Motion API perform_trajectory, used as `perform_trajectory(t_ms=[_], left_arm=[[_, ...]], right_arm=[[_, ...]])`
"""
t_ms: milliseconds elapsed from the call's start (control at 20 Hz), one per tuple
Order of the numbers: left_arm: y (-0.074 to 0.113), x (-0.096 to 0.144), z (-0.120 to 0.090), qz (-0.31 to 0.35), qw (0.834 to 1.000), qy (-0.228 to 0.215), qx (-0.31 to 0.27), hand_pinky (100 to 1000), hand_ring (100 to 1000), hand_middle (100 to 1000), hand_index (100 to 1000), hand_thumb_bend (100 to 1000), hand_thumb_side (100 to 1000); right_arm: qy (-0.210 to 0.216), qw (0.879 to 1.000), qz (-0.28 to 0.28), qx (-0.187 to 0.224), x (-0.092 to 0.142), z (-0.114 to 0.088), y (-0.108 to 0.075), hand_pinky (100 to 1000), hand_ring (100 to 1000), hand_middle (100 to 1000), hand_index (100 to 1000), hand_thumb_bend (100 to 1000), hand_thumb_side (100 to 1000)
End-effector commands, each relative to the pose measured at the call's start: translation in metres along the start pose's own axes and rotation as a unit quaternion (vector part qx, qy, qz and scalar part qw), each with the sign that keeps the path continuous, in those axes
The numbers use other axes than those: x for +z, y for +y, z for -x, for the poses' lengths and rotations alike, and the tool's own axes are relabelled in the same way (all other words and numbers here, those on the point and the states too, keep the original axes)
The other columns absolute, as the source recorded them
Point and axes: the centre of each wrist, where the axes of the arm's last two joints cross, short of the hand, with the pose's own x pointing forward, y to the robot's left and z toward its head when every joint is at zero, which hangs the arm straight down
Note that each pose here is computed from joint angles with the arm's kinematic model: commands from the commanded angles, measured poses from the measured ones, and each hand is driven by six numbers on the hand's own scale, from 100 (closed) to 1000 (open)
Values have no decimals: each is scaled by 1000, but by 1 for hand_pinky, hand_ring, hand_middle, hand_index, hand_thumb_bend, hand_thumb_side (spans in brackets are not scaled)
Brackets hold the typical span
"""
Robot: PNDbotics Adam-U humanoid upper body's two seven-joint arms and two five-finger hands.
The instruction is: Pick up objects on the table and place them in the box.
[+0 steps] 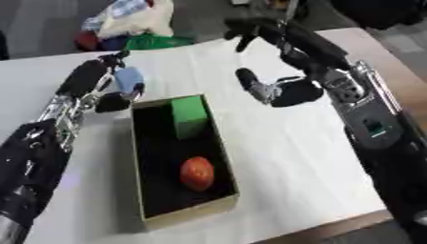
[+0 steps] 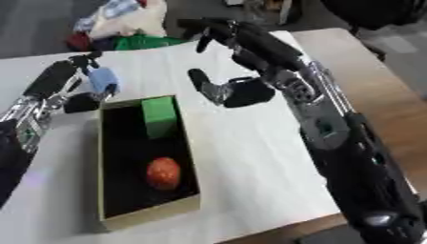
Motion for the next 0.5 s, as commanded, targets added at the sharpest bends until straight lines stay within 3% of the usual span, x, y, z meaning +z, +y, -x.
perform_trajectory(t_ms=[50,500], left_arm=[[10,-3,3,-4,1000,-7,-9,714,627,669,1000,224,626],[11,-3,3,-3,1000,12,-18,657,517,513,977,132,539]], right_arm=[[-3,1000,8,15,-1,0,-14,807,680,788,1000,100,704],[-2,1000,8,15,0,1,-13,807,681,789,1000,100,698]])
